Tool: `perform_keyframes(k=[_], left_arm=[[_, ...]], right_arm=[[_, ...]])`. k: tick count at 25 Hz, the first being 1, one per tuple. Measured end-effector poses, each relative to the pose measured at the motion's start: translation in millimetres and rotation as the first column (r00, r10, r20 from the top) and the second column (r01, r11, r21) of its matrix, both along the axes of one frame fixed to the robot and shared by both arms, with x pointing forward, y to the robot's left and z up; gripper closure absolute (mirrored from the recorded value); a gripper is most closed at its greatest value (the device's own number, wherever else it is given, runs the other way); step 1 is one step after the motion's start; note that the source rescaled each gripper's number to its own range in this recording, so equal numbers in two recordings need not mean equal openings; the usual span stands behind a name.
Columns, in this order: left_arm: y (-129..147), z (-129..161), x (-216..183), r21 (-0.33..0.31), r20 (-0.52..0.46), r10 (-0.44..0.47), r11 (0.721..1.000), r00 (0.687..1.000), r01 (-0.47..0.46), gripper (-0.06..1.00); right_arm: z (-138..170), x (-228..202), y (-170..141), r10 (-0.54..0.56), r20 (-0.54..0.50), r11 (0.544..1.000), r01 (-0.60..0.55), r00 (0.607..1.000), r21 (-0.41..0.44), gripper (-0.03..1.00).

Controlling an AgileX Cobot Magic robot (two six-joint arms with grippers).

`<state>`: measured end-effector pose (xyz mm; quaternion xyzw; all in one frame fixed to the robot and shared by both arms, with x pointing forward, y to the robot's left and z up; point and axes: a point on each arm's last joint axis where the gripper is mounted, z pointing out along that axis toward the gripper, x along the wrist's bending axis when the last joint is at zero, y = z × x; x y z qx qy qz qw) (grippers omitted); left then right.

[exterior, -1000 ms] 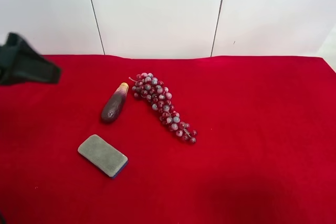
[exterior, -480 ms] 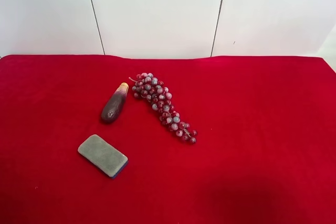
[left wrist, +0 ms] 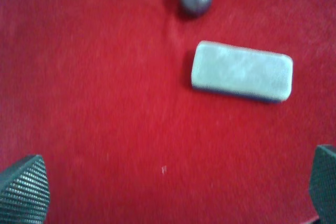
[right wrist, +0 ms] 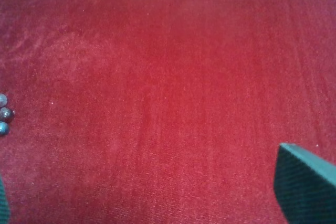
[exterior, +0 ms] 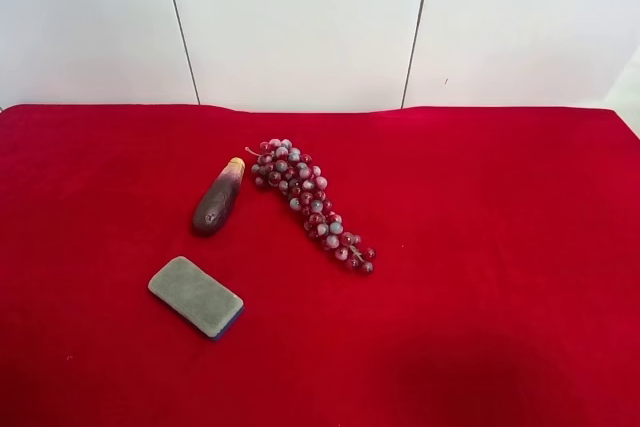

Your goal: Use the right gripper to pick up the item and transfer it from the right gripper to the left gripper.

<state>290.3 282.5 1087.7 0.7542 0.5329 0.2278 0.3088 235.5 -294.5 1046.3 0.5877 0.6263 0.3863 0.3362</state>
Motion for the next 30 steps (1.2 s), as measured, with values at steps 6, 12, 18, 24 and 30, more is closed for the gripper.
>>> perform_keyframes(k=[6, 12, 18, 24, 30], left_arm=[[6, -7, -21, -0.012, 0.05, 0.101, 0.995, 0.994, -0.101, -0.06], [7, -28, -38, -0.047, 0.192, 0.178, 0.984, 0.965, -0.172, -0.06], [6, -30, -58, -0.098, 0.298, 0.236, 0.971, 0.925, -0.216, -0.06], [6, -32, -59, -0.11, 0.301, 0.245, 0.969, 0.922, -0.222, -0.06], [6, -32, -59, -0.11, 0.301, 0.246, 0.969, 0.921, -0.222, -0.06]], right_arm=[[0, 0, 0, 0.0, 0.0, 1.0, 0.0, 1.0, 0.0, -0.03], [0, 0, 0, 0.0, 0.0, 1.0, 0.0, 1.0, 0.0, -0.03], [0, 0, 0, 0.0, 0.0, 1.0, 0.0, 1.0, 0.0, -0.03], [0, 0, 0, 0.0, 0.0, 1.0, 0.0, 1.0, 0.0, -0.03], [0, 0, 0, 0.0, 0.0, 1.0, 0.0, 1.0, 0.0, -0.03]])
